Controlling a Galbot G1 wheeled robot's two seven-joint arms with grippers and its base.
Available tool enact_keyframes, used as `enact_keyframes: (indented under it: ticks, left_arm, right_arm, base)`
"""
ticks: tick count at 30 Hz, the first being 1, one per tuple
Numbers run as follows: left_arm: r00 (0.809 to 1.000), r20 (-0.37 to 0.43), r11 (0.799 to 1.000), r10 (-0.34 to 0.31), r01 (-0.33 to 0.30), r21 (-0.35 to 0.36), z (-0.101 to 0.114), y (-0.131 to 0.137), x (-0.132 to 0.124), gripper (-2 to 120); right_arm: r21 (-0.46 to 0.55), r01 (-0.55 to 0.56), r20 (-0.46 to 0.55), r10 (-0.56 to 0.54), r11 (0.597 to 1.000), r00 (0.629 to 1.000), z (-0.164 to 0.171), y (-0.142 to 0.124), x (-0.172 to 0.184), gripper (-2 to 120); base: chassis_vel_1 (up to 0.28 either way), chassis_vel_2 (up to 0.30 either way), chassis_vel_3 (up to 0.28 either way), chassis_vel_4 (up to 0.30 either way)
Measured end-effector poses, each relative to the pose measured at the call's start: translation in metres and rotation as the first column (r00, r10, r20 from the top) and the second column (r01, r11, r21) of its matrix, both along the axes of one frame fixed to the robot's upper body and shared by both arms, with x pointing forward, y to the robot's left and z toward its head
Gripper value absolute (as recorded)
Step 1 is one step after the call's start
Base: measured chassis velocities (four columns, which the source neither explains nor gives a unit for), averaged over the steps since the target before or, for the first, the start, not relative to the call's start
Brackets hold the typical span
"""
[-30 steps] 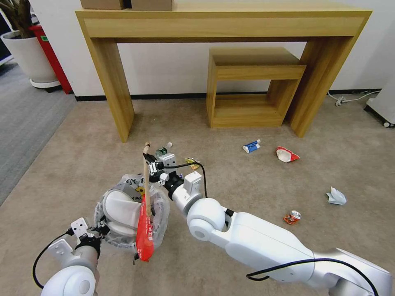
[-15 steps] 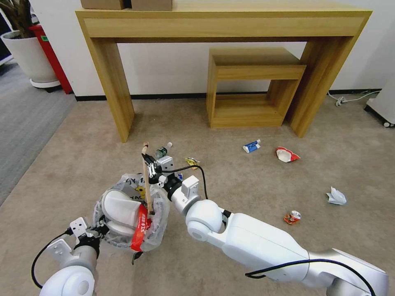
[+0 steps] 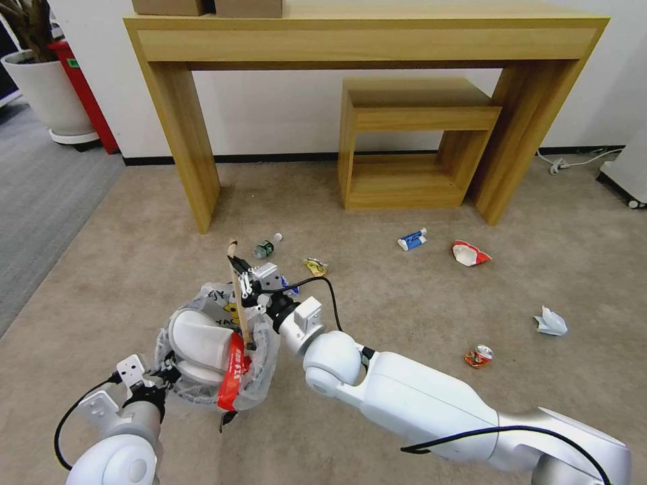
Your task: Pick up the trash bin and place the garbage on the floor into it.
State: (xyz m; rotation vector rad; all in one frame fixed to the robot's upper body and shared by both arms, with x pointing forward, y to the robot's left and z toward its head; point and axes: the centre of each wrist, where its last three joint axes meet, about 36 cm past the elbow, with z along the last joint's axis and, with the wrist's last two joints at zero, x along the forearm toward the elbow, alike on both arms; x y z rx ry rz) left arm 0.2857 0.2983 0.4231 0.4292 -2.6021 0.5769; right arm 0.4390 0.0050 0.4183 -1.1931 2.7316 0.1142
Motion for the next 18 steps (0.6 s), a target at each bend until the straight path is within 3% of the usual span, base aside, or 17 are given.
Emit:
enact_keyframes:
  ticks: [18]
  left_arm:
    - [1.000,0.003,1.000,0.001,-0.001,-0.002,0.001,0.000,0.002,0]
  right_arm:
    - [-0.062,-0.080,0.084,0.085,0.995,0.993,-0.031,-0.010,0.005,0]
  base:
    - [0.000,0.000,0.000,0.000]
